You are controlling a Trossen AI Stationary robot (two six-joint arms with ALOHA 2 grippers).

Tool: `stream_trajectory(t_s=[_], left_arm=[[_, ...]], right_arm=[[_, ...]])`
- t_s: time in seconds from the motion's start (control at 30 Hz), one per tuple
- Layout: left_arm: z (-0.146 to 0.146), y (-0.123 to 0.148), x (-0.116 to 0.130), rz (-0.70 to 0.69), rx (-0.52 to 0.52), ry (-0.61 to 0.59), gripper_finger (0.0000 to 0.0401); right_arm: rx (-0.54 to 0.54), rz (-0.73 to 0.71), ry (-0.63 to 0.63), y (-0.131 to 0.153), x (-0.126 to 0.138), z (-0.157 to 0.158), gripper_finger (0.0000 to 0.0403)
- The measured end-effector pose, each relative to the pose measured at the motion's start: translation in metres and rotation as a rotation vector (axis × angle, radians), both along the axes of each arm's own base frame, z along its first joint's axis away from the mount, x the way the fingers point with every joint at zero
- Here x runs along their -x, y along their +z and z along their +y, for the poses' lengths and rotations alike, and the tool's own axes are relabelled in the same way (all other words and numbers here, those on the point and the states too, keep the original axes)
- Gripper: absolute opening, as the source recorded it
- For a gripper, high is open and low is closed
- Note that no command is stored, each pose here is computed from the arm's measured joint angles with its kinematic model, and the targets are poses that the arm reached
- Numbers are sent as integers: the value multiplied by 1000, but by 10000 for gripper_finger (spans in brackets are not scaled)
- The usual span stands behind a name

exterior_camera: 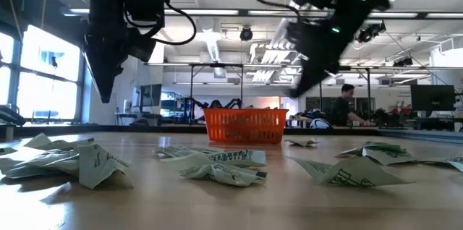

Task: Pick and place Stevia / Truvia into bins
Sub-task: Put the stevia packet into the basket

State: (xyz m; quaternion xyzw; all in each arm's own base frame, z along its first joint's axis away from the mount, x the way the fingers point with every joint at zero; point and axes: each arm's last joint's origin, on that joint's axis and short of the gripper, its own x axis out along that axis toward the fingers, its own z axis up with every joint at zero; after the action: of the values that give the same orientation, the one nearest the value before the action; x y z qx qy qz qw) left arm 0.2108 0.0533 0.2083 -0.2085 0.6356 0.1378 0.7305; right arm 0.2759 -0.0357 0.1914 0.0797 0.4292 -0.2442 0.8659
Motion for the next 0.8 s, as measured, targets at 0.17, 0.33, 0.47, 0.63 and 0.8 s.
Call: stream_trajectory(t_s=[0.17, 0.33, 0.47, 0.63, 0.8], left_arm=[[1, 0, -1, -2, -33, -26, 177], [2, 0, -2, -10, -55, -24, 177], [-1, -10, 1, -4, -43, -15, 177], [-14, -28, 4, 0, -38, -53, 177], [-32, -42, 5, -24, -41, -125, 177]], right_arm=[[-90, -179, -7, 32, -33, -34, 22], [-326, -119, 105, 22, -68, -42, 41], [-399, 31, 95, 13, -82, -42, 97], [-354, 121, 74, 23, -79, -32, 187], [-205, 161, -19, 47, -63, -6, 262]])
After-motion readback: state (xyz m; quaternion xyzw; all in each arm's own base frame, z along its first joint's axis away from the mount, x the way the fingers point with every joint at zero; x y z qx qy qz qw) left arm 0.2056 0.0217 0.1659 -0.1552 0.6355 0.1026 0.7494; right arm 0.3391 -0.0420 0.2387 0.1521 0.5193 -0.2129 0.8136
